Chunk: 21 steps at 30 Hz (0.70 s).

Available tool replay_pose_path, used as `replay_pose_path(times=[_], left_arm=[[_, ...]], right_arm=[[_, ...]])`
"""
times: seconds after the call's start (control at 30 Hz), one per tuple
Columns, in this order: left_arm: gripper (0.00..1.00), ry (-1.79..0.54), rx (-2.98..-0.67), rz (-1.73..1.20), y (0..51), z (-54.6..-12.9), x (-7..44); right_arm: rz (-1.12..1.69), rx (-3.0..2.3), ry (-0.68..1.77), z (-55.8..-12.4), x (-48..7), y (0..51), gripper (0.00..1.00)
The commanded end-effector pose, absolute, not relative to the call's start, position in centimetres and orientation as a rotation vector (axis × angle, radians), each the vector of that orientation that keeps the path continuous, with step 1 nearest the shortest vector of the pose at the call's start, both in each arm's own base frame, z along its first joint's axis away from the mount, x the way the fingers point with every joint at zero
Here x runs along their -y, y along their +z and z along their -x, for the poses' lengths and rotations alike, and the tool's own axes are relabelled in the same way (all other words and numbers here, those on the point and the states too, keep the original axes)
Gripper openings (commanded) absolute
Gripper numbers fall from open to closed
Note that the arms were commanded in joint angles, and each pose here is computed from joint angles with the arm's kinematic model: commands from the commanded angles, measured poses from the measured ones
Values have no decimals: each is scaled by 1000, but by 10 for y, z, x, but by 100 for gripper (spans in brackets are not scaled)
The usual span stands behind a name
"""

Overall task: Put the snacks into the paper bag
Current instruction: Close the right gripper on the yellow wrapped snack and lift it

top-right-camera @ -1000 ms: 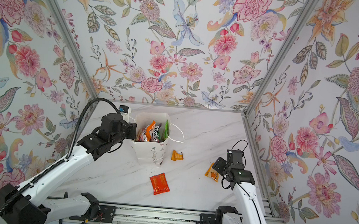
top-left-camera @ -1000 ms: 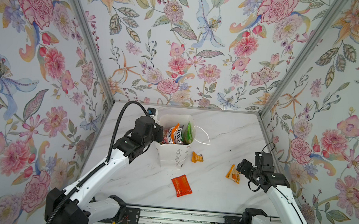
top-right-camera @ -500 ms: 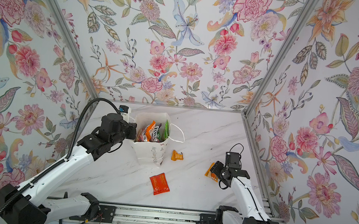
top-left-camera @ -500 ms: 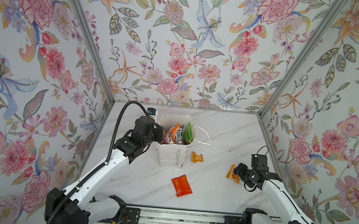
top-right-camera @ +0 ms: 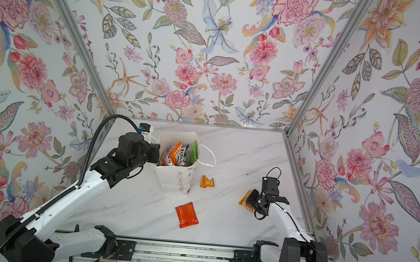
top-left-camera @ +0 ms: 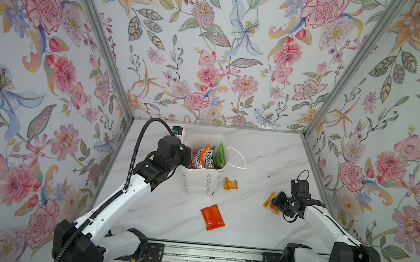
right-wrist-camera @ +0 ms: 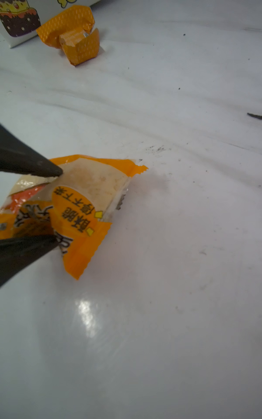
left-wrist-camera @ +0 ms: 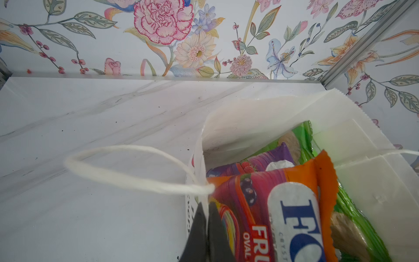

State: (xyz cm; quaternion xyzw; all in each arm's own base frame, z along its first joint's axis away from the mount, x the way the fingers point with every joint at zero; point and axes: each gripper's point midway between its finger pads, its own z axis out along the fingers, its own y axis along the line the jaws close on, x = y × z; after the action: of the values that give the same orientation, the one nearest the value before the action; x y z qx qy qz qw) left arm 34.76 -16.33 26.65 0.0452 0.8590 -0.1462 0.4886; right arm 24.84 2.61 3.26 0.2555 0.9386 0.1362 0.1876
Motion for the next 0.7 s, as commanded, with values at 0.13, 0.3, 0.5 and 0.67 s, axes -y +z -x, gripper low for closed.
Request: replay_pose_path(times=[0.13,0.3,0.5,0.67], left_arm=[[0,-368,-1966,-87,299,-354,162],[0,-371,-1966,-88,299,-354,162],[0,-370,-1966,-88,299,-354,162],[0,-370,-1967,-90,298,-355,162]], right_arm=[[-685,-2671,415,-243,-34,25,18],[-664,-2661,409,-244,-36,28,4],[-655,-2628,413,-246,-36,36,0],[-638,-2598,415,-248,-36,48,0]])
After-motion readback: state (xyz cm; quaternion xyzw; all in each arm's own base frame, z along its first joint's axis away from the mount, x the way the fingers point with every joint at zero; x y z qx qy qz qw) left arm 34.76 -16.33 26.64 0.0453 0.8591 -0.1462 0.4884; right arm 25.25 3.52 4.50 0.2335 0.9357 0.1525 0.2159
